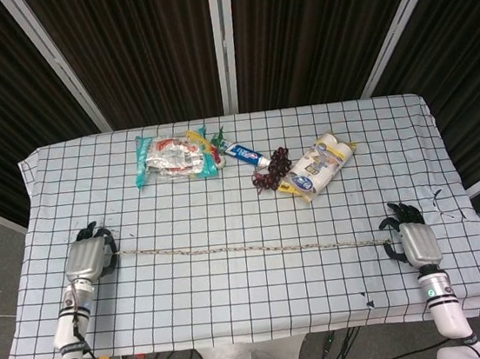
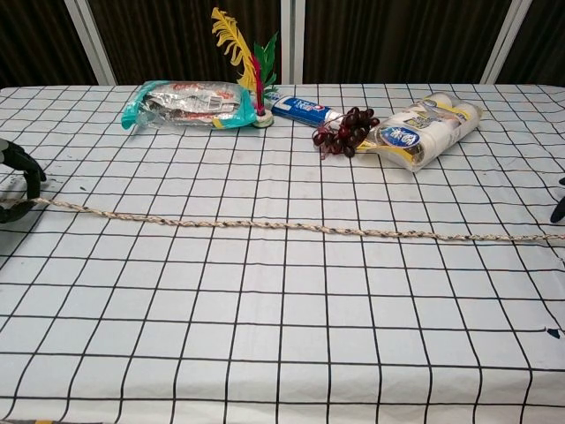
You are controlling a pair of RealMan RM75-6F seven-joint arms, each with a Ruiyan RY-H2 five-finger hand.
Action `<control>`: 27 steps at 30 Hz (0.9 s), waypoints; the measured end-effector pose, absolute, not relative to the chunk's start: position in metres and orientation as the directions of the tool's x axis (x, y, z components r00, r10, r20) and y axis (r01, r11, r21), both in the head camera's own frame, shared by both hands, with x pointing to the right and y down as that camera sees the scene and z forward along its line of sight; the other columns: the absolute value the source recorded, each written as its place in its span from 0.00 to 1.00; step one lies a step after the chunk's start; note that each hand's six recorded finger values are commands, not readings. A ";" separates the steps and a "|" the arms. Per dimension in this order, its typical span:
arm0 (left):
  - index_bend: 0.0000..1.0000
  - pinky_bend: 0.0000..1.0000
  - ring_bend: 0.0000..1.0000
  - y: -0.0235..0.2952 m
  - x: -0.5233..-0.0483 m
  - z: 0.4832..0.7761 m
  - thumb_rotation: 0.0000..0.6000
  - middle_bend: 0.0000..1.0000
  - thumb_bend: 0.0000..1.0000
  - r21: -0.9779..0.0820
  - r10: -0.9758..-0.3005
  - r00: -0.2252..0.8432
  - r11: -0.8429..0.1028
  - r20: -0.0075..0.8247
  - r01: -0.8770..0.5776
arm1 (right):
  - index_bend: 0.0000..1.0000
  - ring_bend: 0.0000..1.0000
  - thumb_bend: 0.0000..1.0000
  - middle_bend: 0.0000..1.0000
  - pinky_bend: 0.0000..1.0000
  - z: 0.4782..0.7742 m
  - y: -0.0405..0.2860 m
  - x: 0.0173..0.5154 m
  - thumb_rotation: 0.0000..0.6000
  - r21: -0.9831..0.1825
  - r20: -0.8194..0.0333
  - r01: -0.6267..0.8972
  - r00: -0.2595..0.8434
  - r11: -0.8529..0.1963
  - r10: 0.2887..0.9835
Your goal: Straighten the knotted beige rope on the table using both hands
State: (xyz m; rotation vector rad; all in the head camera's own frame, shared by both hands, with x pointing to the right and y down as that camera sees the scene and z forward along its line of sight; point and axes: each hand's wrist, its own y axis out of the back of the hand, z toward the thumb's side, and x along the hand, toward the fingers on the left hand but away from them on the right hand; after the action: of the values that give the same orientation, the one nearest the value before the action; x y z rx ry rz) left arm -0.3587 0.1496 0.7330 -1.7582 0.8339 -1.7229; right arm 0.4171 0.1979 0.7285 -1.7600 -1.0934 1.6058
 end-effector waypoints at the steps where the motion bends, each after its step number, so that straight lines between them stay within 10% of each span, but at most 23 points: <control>1: 0.63 0.11 0.02 0.150 -0.359 0.733 1.00 0.24 0.47 -0.742 -0.743 -0.006 -0.667 0.669 -0.058 | 0.30 0.00 0.31 0.06 0.00 0.728 0.198 0.417 1.00 -0.811 -0.561 0.219 -0.026 -0.543 0.827; 8: 0.59 0.11 0.02 0.150 -0.360 0.733 1.00 0.23 0.46 -0.744 -0.745 -0.011 -0.666 0.667 -0.060 | 0.01 0.00 0.22 0.01 0.00 0.724 0.197 0.421 1.00 -0.806 -0.564 0.230 -0.020 -0.545 0.826; 19: 0.24 0.11 0.00 0.149 -0.360 0.730 1.00 0.15 0.35 -0.750 -0.754 0.023 -0.656 0.657 -0.080 | 0.00 0.00 0.18 0.00 0.00 0.689 0.180 0.430 1.00 -0.841 -0.477 0.298 -0.017 -0.451 0.879; 27: 0.23 0.11 0.00 0.146 -0.364 0.718 1.00 0.14 0.32 -0.779 -0.783 0.035 -0.621 0.621 -0.089 | 0.00 0.00 0.18 0.00 0.00 0.657 0.169 0.437 1.00 -0.873 -0.392 0.325 -0.019 -0.365 0.920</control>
State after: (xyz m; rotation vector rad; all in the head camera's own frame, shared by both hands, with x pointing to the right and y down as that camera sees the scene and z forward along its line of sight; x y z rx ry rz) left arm -0.3642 0.1462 0.7177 -1.7689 0.8831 -1.6357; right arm 0.4372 0.1689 0.6569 -1.7116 -1.3011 1.3975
